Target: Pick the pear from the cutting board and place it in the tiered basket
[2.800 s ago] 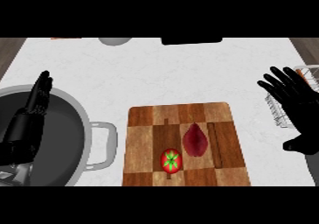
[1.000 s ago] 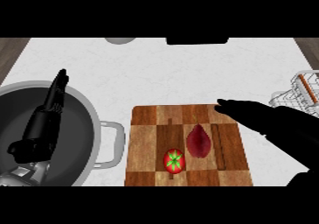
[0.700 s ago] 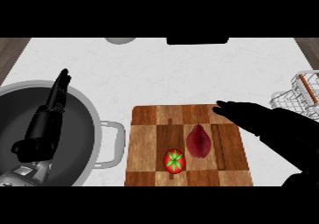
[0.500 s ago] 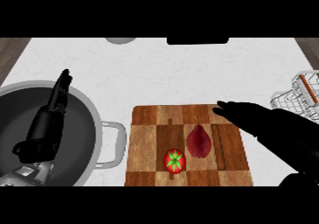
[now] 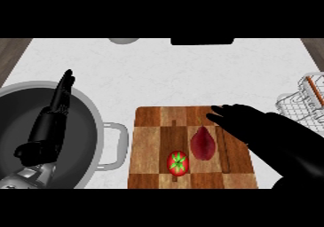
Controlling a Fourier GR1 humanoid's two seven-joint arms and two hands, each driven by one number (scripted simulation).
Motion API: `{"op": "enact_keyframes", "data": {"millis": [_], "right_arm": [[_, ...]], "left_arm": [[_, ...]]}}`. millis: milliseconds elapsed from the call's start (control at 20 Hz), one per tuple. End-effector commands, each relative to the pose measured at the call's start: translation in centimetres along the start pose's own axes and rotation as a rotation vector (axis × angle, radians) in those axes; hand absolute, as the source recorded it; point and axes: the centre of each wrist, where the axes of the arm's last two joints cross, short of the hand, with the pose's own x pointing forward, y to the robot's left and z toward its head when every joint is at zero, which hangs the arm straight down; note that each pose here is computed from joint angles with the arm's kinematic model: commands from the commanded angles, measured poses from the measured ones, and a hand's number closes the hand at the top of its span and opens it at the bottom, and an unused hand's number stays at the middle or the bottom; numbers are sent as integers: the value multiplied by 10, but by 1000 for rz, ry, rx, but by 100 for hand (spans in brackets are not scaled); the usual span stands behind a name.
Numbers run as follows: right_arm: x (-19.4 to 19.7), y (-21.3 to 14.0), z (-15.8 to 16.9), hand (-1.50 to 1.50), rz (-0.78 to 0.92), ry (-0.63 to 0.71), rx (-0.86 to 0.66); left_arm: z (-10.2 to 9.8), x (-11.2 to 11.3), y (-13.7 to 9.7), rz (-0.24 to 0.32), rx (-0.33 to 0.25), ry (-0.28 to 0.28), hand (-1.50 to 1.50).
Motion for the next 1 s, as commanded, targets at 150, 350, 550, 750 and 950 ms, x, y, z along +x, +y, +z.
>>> {"op": "enact_keyframes", "data": {"millis": [150,350,550,750,950], "right_arm": [[4,12,-16,-150,70,12,-45],[-15,23,-23,-150,39,101,-36],[-29,25,-28,-150,3,106,-60],[-30,39,-42,-150,-18,106,-8],[-37,44,-36,-150,-10,78,1]], "left_arm": [[0,-25,-33,103,-1,108,0],[3,-22,-28,113,-2,122,0],[-1,-16,-29,103,1,115,0],[-2,-23,-28,103,2,103,0],[1,-14,-21,108,-5,118,0]]}}
